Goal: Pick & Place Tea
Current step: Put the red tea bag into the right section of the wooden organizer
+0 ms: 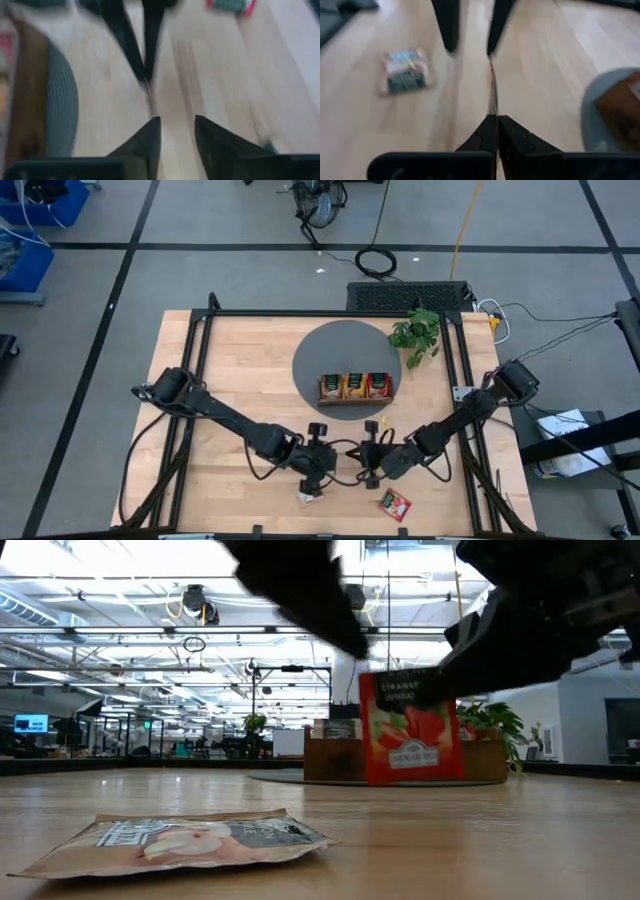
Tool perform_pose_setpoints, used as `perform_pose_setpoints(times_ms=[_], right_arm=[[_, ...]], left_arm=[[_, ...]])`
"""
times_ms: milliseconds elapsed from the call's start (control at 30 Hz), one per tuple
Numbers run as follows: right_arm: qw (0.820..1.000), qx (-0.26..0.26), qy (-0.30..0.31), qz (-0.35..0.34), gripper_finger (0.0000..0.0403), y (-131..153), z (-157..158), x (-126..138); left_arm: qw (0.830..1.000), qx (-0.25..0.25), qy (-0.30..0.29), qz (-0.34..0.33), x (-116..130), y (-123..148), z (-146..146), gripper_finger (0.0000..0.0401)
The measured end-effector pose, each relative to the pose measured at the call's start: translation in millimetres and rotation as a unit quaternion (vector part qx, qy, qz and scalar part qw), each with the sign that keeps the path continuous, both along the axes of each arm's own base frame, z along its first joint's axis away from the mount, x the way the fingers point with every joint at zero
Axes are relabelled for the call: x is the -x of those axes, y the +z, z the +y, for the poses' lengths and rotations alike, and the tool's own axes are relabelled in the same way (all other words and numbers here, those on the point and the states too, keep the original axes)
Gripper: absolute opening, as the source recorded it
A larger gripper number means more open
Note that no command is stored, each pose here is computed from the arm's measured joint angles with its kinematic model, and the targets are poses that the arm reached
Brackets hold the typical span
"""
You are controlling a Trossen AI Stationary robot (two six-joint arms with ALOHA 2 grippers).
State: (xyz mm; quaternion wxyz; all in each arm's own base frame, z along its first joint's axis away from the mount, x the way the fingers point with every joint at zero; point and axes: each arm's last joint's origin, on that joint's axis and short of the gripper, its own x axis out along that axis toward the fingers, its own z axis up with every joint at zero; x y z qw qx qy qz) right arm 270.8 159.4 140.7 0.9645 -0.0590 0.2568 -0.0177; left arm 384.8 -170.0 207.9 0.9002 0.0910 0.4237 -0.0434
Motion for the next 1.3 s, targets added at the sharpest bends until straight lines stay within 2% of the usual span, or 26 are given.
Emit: perform_pose_setpoints(times_ms=[133, 233, 333, 467, 500, 600, 700, 833, 1000, 1200, 1300], right_arm=[[0.999, 0.029, -0.026, 0.005, 0.0000, 17, -5, 11], [0.998, 0.055, -0.030, 0.019, 0.0000, 35, -10, 27], [0.996, 0.078, -0.027, 0.036, 0.0000, 55, -22, 44], [0.996, 0.084, -0.032, 0.025, 0.0000, 88, -44, 63], [0.995, 0.089, -0.029, 0.025, 0.0000, 94, -50, 69], [0.994, 0.102, 0.007, 0.031, 0.0000, 110, -68, 81], [0.995, 0.095, 0.005, 0.018, 0.0000, 120, -88, 88], [0.996, 0.080, 0.001, 0.027, 0.0000, 112, -115, 93], [0.998, 0.040, 0.047, 0.022, 0.0000, 82, -146, 97], [0.999, 0.012, -0.043, 0.031, 0.0000, 61, -178, 102], [0.998, -0.012, -0.046, 0.032, 0.0000, 53, -184, 102]], left_arm=[[0.999, 0.001, 0.017, 0.047, 16, -3, -11, 0.0159], [0.999, -0.002, 0.015, 0.052, 31, -15, -28, 0.0155], [0.999, 0.012, 0.003, 0.033, 38, -22, -42, 0.0116], [1.000, 0.029, 0.003, 0.007, 40, -25, -49, 0.0025], [0.999, 0.033, 0.002, 0.000, 40, -27, -50, 0.0013], [0.999, 0.034, -0.002, -0.017, 41, -34, -49, 0.0016], [0.999, 0.037, 0.004, -0.034, 41, -39, -47, 0.0018], [0.998, 0.046, 0.021, -0.038, 41, -46, -41, 0.0007], [0.997, 0.055, 0.029, -0.041, 41, -46, -42, 0.0012], [0.998, 0.050, 0.018, -0.043, 42, -46, -45, 0.0035], [0.998, 0.048, 0.016, -0.044, 42, -46, -45, 0.0035]])
